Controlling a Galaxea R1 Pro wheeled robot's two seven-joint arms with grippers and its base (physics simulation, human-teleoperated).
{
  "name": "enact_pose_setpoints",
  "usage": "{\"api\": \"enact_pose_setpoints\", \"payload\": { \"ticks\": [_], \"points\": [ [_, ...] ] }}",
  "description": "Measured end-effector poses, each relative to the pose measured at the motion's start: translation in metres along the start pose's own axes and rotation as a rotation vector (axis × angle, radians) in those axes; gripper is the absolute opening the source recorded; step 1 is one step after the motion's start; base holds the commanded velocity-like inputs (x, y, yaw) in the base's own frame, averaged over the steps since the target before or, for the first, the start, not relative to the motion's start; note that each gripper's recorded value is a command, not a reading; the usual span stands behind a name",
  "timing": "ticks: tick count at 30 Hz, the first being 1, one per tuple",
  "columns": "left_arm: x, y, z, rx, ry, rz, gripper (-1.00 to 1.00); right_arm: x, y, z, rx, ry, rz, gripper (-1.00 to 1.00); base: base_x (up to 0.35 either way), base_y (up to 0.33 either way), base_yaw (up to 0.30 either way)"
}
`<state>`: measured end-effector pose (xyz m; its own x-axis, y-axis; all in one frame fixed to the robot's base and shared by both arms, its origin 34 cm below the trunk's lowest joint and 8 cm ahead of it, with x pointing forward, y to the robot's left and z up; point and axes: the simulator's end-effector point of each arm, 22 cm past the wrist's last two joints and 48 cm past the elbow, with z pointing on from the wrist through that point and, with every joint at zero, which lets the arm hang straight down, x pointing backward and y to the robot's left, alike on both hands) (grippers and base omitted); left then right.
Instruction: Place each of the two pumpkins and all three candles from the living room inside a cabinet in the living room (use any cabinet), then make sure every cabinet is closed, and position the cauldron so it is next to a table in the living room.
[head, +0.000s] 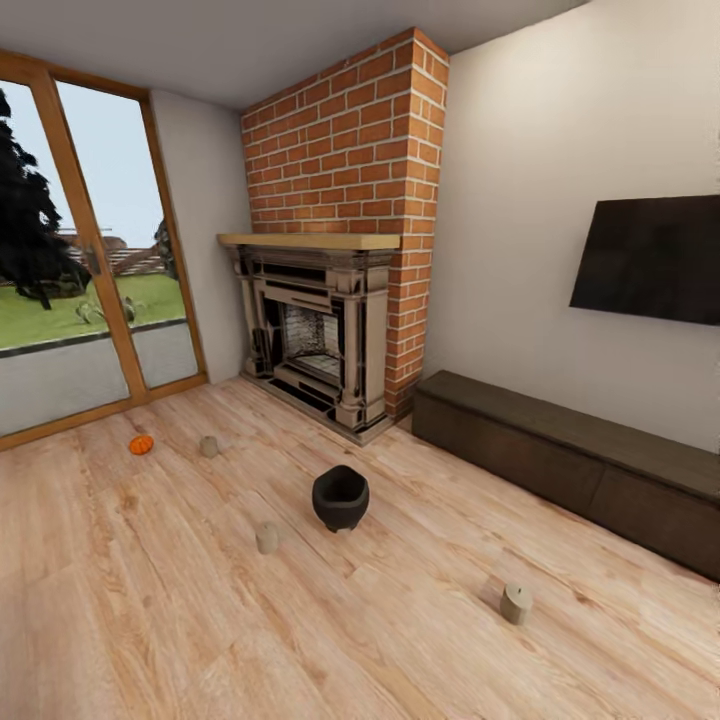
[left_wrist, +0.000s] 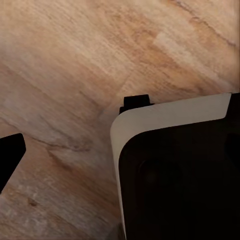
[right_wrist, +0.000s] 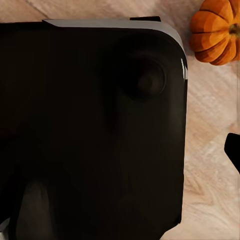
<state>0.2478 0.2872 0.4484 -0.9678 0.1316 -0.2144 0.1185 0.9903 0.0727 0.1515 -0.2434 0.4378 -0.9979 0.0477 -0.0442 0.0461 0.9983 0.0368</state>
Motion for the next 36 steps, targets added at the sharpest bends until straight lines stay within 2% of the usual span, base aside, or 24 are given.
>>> {"api": "enact_pose_setpoints", "payload": {
  "ticks": [14,36],
  "points": [
    [-0.0002,-0.0025,0.0001,0.003,0.000,-0.001,1.00,-0.0002,0.0000,0.0001,0.000,0.000,-0.001,1.00,-0.171,-0.078,-0.002],
    [-0.0004,-0.0040,0.0001,0.005,0.000,-0.001,1.00,-0.0060,0.0000,0.0000,0.000,-0.026,-0.003,1.00,-0.259,-0.176,0.000]
  ]
}}
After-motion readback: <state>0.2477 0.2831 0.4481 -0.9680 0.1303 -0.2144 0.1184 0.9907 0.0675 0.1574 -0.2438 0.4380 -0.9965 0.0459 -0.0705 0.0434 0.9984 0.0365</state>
